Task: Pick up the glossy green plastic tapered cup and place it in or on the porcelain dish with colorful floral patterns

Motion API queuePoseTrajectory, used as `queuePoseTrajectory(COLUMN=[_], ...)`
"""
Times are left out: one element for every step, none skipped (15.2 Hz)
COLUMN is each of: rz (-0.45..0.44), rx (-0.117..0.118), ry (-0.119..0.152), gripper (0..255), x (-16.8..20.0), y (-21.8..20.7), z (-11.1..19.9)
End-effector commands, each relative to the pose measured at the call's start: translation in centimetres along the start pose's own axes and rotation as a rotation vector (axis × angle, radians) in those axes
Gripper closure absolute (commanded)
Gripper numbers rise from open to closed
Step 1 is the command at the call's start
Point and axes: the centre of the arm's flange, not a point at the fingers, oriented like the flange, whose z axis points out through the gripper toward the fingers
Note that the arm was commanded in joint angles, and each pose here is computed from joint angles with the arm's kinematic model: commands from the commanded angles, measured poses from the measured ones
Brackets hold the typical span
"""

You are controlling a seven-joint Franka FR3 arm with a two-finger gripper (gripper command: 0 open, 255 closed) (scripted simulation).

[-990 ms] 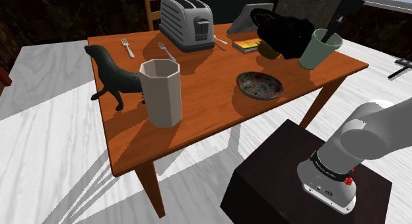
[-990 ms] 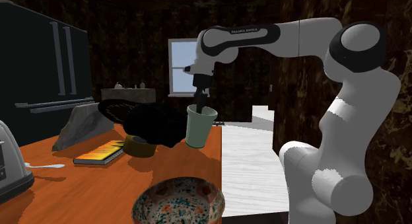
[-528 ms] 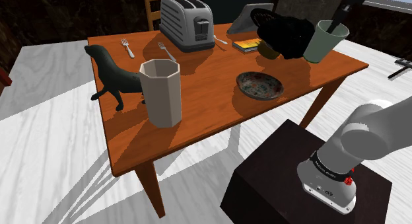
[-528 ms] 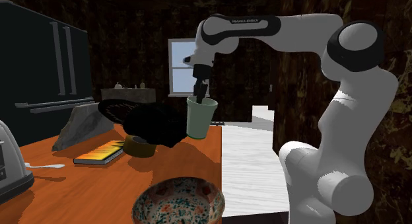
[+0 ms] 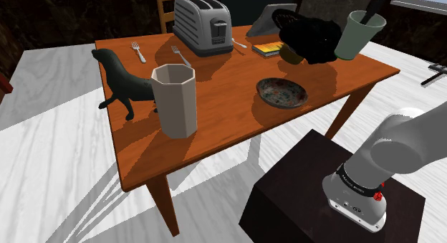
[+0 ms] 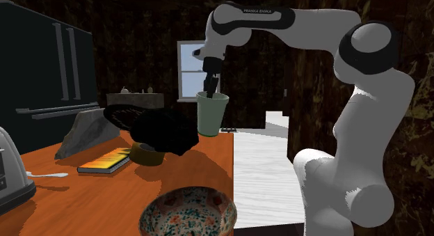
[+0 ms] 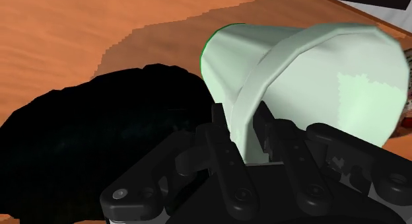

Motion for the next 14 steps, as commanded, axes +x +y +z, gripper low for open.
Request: queuePoseTrajectory(rz=[0.000,0.000,0.000,0.000,0.000,0.000,0.000,0.000,0.000,0.000,0.000,0.000,0.000,0.000], rx=[-0.001,-0.001,-0.001,-0.001,-0.001,-0.001,-0.001,-0.001,-0.001,-0.001,-0.001,-0.001,-0.001,-0.001], ry=[0.001,0.001,0.001,0.001,0.001,0.001,0.001,0.001,0.001,0.001,0.001,0.001,0.001,0.001], gripper=[255,255,255,255,255,255,255,255,255,255,255,255,255,255], x=[0.5,0.9,1.4,1.9,2.4,2.9,3.4,3.8,4.3,4.8,5.3,5.8,6.2,6.7], y=[-1.3,-2.5,-3.7,-5.0,-6.2,-7.4,-8.6,-9.9,-11.1,-12.3,-13.5,-14.8,-16.0,-17.2], z=[-0.4,-0.5,-0.5,-0.6,-0.7,-0.7,-0.8,-0.9,-0.9,-1.0,-1.1,-1.1,-1.2,-1.3])
